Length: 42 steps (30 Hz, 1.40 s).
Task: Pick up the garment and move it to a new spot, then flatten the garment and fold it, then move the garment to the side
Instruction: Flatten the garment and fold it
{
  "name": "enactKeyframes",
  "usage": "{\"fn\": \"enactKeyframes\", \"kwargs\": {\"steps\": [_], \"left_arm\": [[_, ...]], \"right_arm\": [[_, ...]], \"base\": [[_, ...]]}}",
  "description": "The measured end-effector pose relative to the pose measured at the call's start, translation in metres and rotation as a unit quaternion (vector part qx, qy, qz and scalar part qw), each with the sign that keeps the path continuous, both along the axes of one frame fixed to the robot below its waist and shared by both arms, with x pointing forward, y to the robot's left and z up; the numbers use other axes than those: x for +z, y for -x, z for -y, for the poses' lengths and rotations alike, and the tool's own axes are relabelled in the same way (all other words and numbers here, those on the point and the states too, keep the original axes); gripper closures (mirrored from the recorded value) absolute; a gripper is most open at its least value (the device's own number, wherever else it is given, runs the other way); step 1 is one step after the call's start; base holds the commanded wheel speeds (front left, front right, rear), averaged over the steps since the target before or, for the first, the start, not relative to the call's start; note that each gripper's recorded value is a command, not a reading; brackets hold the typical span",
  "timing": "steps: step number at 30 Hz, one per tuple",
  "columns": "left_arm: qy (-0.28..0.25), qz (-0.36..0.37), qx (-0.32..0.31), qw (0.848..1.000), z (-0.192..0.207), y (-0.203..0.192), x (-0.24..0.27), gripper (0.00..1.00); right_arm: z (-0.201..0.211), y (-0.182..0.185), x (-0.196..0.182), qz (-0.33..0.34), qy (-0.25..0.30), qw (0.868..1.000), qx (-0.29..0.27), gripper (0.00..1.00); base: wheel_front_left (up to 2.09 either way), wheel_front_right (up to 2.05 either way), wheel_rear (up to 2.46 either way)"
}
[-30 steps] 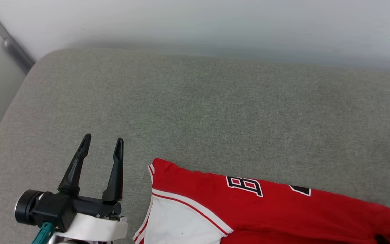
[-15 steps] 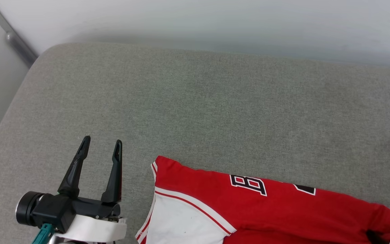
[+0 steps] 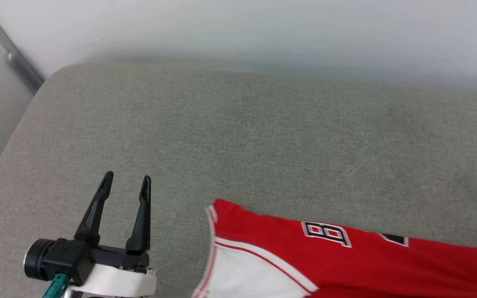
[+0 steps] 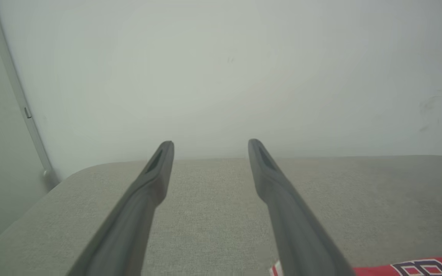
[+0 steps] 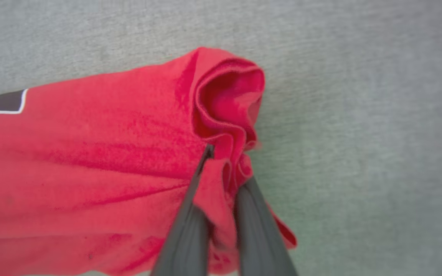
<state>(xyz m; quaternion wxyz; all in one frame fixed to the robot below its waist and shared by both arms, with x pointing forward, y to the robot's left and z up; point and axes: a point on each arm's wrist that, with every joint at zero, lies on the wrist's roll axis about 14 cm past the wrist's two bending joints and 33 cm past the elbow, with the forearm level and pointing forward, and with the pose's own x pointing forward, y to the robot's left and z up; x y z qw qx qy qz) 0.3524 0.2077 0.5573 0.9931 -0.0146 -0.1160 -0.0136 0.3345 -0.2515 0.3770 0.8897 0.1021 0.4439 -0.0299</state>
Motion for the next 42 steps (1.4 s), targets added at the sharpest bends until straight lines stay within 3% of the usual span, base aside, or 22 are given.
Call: {"fn": "enactKeyframes", "kwargs": {"steps": [7,11,16,25,27,37,42], "left_arm": [[0.006,-0.001,-0.008,1.000,0.005,0.005,-0.001,0.00],[0.008,0.005,-0.012,1.000,0.008,0.009,0.002,0.00],[0.009,0.008,-0.018,1.000,0.012,0.014,0.004,0.00],[0.015,0.007,-0.023,1.000,0.015,0.020,0.003,0.00],[0.019,0.006,-0.017,1.000,0.013,0.021,0.002,0.00],[0.024,0.003,0.004,1.000,0.001,0.025,0.000,0.00],[0.029,0.003,0.014,0.999,-0.004,0.028,0.000,0.00]], "right_arm": [[0.058,0.004,0.018,0.011,0.083,0.996,-0.024,1.00],[0.046,0.002,0.029,0.032,0.059,0.998,-0.020,1.00],[0.008,0.003,0.043,0.041,0.050,0.997,0.048,1.00],[-0.095,0.010,0.063,0.061,-0.074,0.986,0.138,1.00],[-0.139,0.013,0.069,0.061,-0.129,0.975,0.172,1.00],[-0.219,0.014,0.072,0.065,-0.264,0.936,0.223,1.00],[-0.254,0.020,0.067,0.053,-0.305,0.918,0.247,1.00]], "base": [[0.00,0.00,0.00],[0.00,0.00,0.00],[0.00,0.00,0.00],[0.00,0.00,0.00],[0.00,0.00,0.00],[0.00,0.00,0.00],[0.00,0.00,0.00]]}}
